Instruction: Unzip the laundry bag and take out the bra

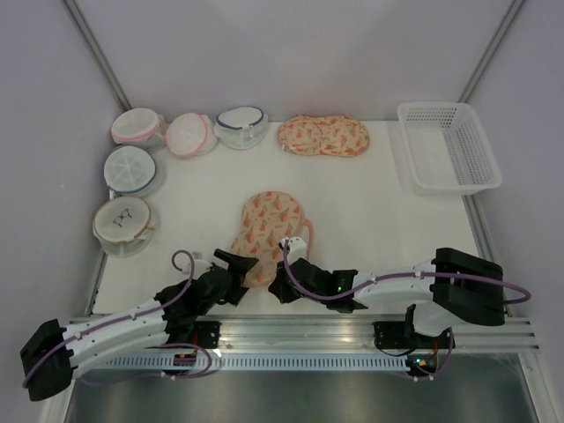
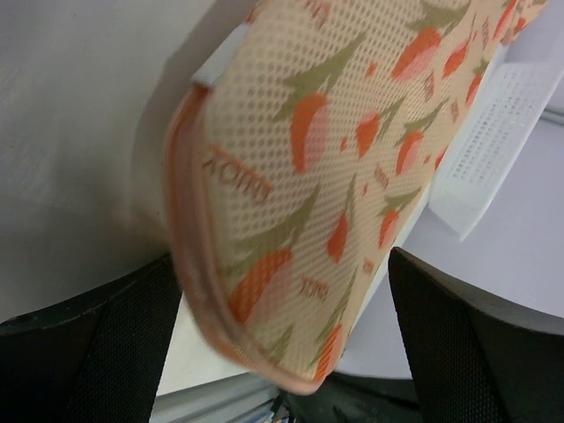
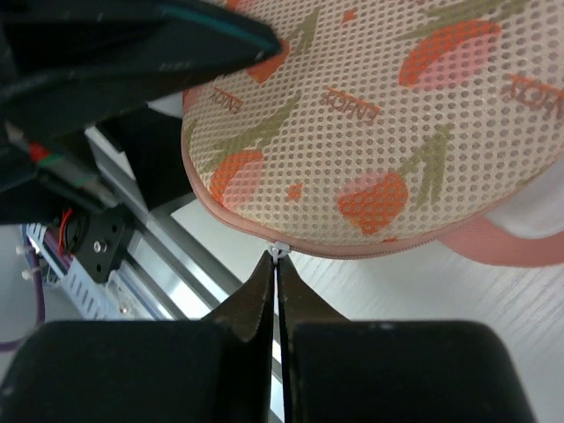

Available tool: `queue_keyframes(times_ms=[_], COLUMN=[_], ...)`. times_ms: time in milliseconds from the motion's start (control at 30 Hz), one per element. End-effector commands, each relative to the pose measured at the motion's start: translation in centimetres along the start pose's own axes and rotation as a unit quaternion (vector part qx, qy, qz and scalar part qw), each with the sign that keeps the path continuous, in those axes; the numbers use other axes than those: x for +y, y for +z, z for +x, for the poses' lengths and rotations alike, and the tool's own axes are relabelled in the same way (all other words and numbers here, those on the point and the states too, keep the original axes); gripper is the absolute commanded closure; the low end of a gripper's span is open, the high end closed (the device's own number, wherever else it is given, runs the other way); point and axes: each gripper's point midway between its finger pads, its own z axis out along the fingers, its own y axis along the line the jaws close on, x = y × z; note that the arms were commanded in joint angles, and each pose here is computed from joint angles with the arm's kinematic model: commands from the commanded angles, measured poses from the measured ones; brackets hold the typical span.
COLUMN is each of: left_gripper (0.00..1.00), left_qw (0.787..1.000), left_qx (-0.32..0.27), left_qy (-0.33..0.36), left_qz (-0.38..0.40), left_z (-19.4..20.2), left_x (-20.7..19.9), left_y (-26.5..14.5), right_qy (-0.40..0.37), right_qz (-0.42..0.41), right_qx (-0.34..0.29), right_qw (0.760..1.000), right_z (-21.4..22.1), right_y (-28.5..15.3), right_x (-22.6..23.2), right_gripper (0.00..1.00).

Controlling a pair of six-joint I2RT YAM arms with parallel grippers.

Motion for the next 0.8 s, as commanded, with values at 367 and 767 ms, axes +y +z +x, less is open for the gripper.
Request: queue_keyframes(times_ms=[367, 767], left_gripper=[0.75, 0.98], left_qw=[0.997, 0.981], left_qx=[-0.011, 0.033], left_qy=[0.001, 0.176], left_qz=[0.078, 0.077], left_z=[0.3, 1.3], left_x=[-4.2, -3.0], left_y=[0.2, -1.9], right_qy=[-0.079, -0.106], right_qz=[-0.025, 0.244], right_qx=[0.081, 0.054], right_qw=[0.993, 0.963], right_z=[3.7, 0.6], right_y=[-2.6, -5.8], right_x=[1.1, -8.1], right_gripper=[1.0, 1.0])
